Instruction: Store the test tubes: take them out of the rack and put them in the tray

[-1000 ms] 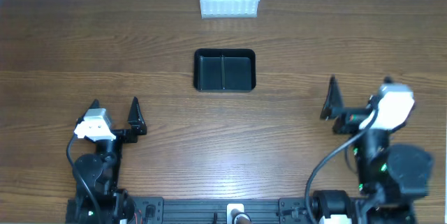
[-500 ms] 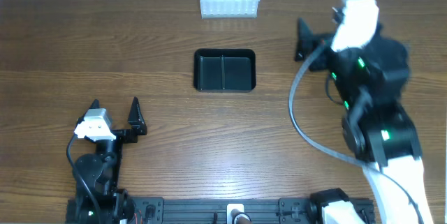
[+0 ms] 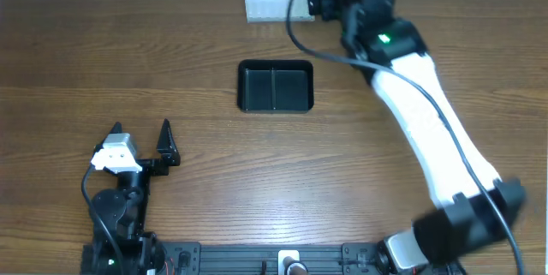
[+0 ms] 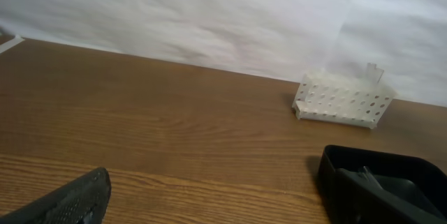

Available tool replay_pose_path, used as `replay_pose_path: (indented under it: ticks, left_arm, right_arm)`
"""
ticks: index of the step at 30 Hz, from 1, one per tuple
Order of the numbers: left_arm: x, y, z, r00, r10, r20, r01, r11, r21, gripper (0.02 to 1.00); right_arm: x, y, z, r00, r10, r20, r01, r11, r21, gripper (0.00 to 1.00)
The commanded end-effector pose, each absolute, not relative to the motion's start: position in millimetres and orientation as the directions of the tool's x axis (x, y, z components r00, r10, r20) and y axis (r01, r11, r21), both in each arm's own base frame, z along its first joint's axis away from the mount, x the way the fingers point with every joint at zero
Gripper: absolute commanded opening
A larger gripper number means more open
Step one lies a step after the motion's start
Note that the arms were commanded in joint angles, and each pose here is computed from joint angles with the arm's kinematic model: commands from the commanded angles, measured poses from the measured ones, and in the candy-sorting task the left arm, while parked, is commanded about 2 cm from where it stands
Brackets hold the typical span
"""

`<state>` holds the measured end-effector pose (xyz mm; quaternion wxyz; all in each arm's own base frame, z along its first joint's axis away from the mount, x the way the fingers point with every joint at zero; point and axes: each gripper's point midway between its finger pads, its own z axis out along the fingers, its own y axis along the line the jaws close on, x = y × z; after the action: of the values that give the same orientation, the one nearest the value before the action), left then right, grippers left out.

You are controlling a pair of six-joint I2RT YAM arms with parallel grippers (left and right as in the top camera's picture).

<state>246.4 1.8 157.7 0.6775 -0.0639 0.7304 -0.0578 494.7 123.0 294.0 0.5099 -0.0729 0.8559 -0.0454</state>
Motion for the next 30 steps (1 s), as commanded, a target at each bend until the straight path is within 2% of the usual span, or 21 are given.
replay_pose_path:
  ticks: [1, 6, 14, 21, 30]
  left_arm:
    - [246, -1, 156, -0.078, -0.153, -0.985, 0.003, 0.988, -0.154, 0.998]
    - [246, -1, 156, -0.078, -0.153, -0.985, 0.003, 0.988, -0.154, 0.998]
    - [246, -1, 156, -0.078, -0.153, -0.985, 0.003, 0.988, -0.154, 0.998]
    - [246, -1, 156, -0.078, -0.153, -0.985, 0.003, 0.988, -0.154, 0.996]
    - [246, -1, 156, -0.078, -0.153, -0.985, 0.003, 0.988, -0.154, 0.998]
  right_arm:
    - [534, 134, 277, -0.473, -0.118, -0.873, 0.008, 0.990, -0.138, 0.991]
    - [561, 152, 247, -0.491, -0.063, -0.869, 0.027, 0.996, -0.088, 0.993]
    - [588, 180, 205, -0.512, -0.084, -0.855, -0.001, 0.995, -0.098, 0.978]
    - [597, 197, 175, -0.524, -0.079, -0.848, -0.010, 0.996, -0.086, 0.958]
    - [602, 199, 145, -0.541, -0.043, -0.840, 0.041, 0.996, -0.077, 0.928]
